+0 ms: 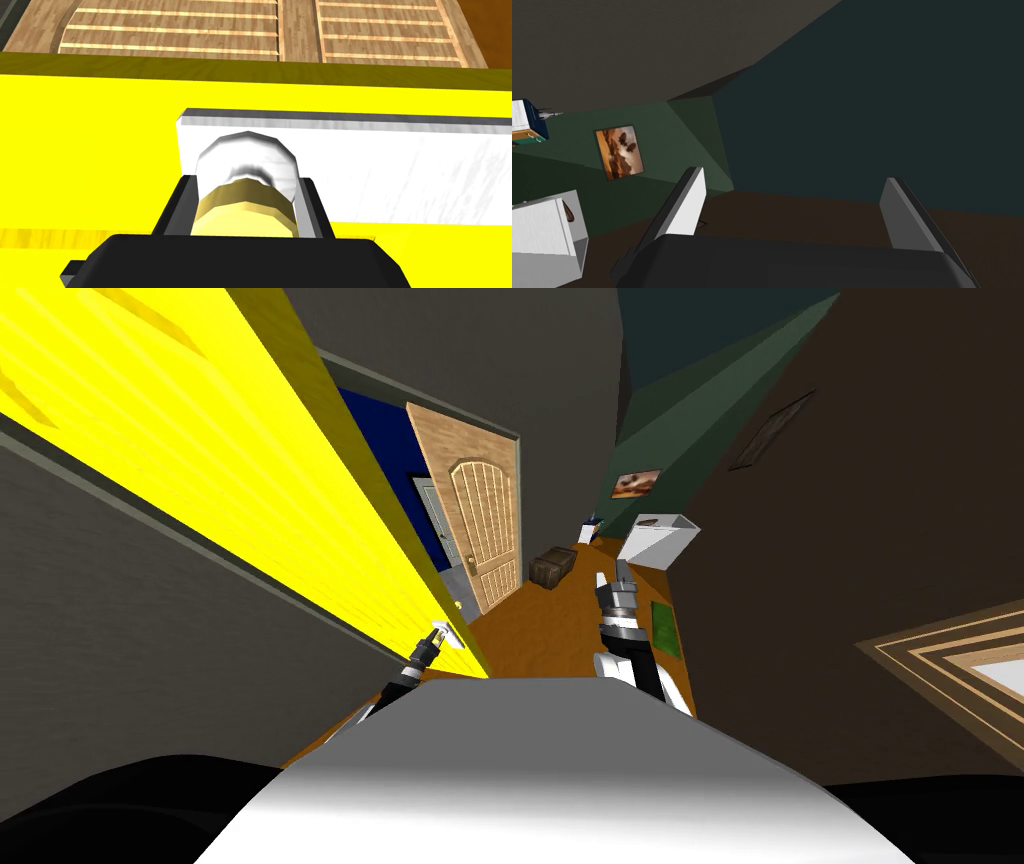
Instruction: Pull the door open
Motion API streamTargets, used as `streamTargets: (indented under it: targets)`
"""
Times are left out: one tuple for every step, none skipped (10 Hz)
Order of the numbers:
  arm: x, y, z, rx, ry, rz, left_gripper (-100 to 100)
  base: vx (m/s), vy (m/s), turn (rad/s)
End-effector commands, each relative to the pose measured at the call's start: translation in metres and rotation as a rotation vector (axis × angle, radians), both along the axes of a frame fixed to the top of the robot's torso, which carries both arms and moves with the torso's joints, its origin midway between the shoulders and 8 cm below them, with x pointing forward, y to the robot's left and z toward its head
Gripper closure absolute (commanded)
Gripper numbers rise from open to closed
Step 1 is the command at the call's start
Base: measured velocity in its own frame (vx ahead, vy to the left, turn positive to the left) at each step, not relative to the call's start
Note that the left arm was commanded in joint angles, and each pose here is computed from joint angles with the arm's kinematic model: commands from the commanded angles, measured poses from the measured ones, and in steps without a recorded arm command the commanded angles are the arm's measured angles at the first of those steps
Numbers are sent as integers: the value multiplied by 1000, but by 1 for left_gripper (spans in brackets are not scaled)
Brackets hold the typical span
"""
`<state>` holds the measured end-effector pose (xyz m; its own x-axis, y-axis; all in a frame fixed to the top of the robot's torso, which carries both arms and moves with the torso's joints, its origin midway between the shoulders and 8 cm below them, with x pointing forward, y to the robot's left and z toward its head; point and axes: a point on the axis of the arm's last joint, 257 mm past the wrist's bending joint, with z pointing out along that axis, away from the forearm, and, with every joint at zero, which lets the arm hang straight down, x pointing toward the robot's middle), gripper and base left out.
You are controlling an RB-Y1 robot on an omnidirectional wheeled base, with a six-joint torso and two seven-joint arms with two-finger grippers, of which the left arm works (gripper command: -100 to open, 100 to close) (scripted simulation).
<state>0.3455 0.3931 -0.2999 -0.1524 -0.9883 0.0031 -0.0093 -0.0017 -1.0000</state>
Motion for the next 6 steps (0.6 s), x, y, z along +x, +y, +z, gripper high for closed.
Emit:
streamTargets:
  targets:
    - [-2,0,0,0,-2,-9,100,-128,42,-154]
    - [-2,1,1,0,-2,-12,100,-167,67,-130]
    - [-3,1,1,1,-3,-18,100,-177,77,-94]
    - [-4,1,1,1,-4,-24,100,-210,85,-134]
    - [-6,1,2,1,-5,-31,100,-229,103,-162]
    - [-7,2,2,1,-6,-39,100,-209,90,-141]
